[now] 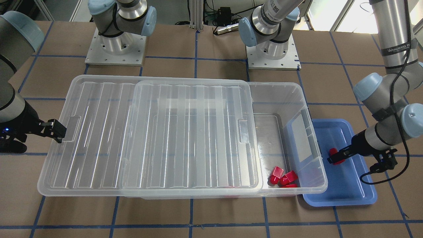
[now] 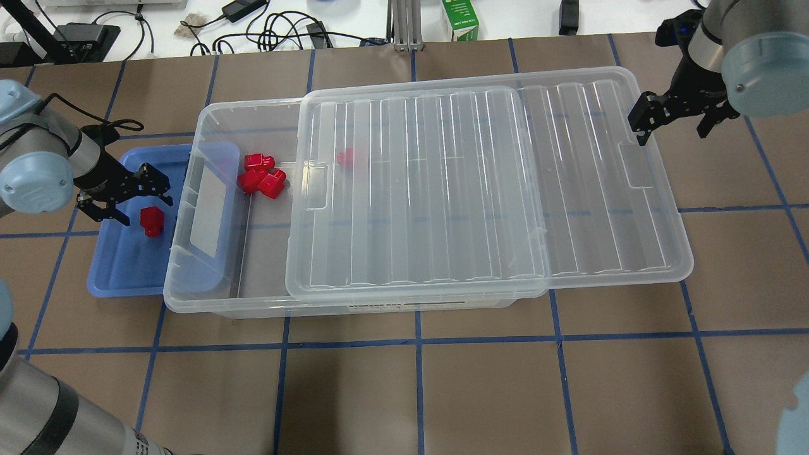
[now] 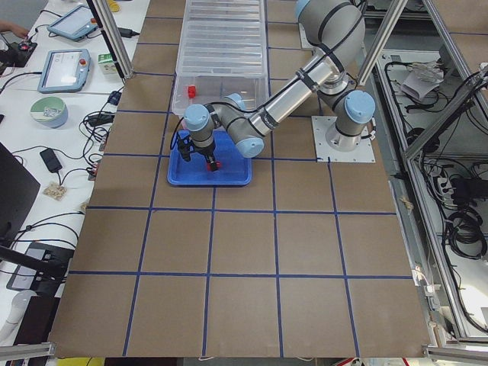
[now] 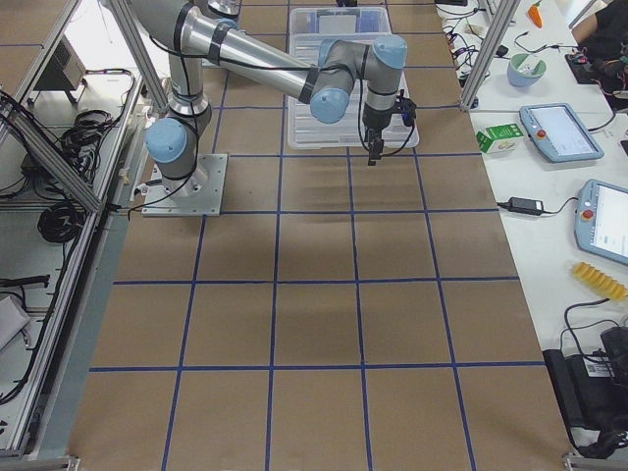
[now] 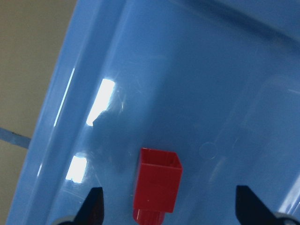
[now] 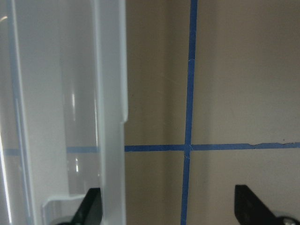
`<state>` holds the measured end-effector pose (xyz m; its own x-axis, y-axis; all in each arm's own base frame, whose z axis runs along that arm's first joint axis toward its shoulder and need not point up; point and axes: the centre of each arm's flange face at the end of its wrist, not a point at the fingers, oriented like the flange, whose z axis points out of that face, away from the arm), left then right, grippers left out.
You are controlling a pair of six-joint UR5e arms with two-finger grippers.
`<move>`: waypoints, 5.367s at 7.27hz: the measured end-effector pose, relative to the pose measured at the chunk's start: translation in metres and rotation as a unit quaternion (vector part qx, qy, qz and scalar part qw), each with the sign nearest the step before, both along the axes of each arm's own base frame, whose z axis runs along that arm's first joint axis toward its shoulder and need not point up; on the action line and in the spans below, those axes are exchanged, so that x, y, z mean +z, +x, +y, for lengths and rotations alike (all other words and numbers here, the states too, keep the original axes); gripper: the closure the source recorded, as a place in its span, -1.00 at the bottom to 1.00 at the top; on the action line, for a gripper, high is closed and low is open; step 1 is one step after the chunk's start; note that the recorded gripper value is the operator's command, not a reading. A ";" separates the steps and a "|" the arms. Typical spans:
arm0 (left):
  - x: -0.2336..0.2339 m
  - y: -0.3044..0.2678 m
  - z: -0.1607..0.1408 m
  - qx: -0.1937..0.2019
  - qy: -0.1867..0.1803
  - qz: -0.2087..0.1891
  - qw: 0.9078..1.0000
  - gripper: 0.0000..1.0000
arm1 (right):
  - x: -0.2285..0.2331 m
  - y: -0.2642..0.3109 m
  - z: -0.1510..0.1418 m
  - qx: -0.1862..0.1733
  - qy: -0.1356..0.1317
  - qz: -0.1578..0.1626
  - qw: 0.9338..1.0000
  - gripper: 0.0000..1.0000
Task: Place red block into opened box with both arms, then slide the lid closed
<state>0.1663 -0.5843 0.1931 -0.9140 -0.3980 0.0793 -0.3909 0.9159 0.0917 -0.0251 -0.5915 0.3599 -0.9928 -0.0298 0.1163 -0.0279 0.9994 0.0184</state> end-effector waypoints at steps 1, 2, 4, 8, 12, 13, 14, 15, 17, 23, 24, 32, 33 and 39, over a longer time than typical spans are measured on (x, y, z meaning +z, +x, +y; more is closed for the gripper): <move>-0.008 0.000 0.000 -0.006 0.002 0.001 1.000 -0.54 | 0.000 -0.002 0.000 0.000 0.002 0.000 1.000 -1.00; -0.012 0.001 0.000 -0.017 0.003 0.000 1.000 0.04 | -0.001 -0.006 0.001 0.000 0.003 0.001 1.000 -1.00; -0.014 0.003 0.000 -0.031 0.002 -0.001 1.000 1.00 | 0.001 -0.020 0.002 0.004 0.003 0.001 1.000 -1.00; 0.055 -0.003 -0.011 -0.066 -0.010 -0.005 0.998 1.00 | 0.032 -0.001 0.003 0.023 -0.021 -0.010 0.999 -1.00; 0.213 -0.149 -0.013 -0.149 -0.007 -0.008 0.989 1.00 | 0.147 0.162 0.059 0.007 -0.040 -0.063 0.997 -1.00; 0.202 -0.182 -0.005 -0.161 -0.002 -0.007 0.987 1.00 | 0.156 0.187 0.071 0.011 -0.037 -0.067 0.997 -1.00; 0.184 -0.202 0.002 -0.170 -0.001 -0.007 0.985 1.00 | 0.157 0.197 0.080 0.011 -0.033 -0.069 0.997 -1.00; 0.166 -0.220 0.010 -0.179 -0.001 -0.008 0.984 1.00 | 0.155 0.200 0.085 0.011 -0.031 -0.070 0.997 -1.00; 0.127 -0.244 0.026 -0.192 -0.006 -0.011 0.981 1.00 | 0.154 0.201 0.089 0.010 -0.032 -0.070 0.997 -1.00; 0.039 -0.254 0.061 -0.170 0.023 -0.006 0.985 1.00 | 0.160 0.190 0.084 -0.020 -0.043 -0.071 0.996 -0.99; 0.028 -0.254 0.064 -0.169 0.025 -0.005 0.985 0.51 | 0.161 0.188 0.083 -0.026 -0.048 -0.071 0.996 -1.00; 0.134 -0.257 0.048 -0.174 -0.019 -0.017 0.984 -1.00 | 0.162 0.186 0.079 -0.030 -0.065 -0.073 0.995 -1.00; 0.176 -0.261 0.052 -0.176 -0.021 -0.018 0.984 -1.00 | 0.162 0.185 0.078 -0.031 -0.064 -0.073 0.995 -1.00; 0.313 -0.285 0.098 -0.206 -0.060 -0.069 0.974 -1.00 | 0.161 0.181 0.077 -0.031 -0.063 -0.072 0.995 -1.00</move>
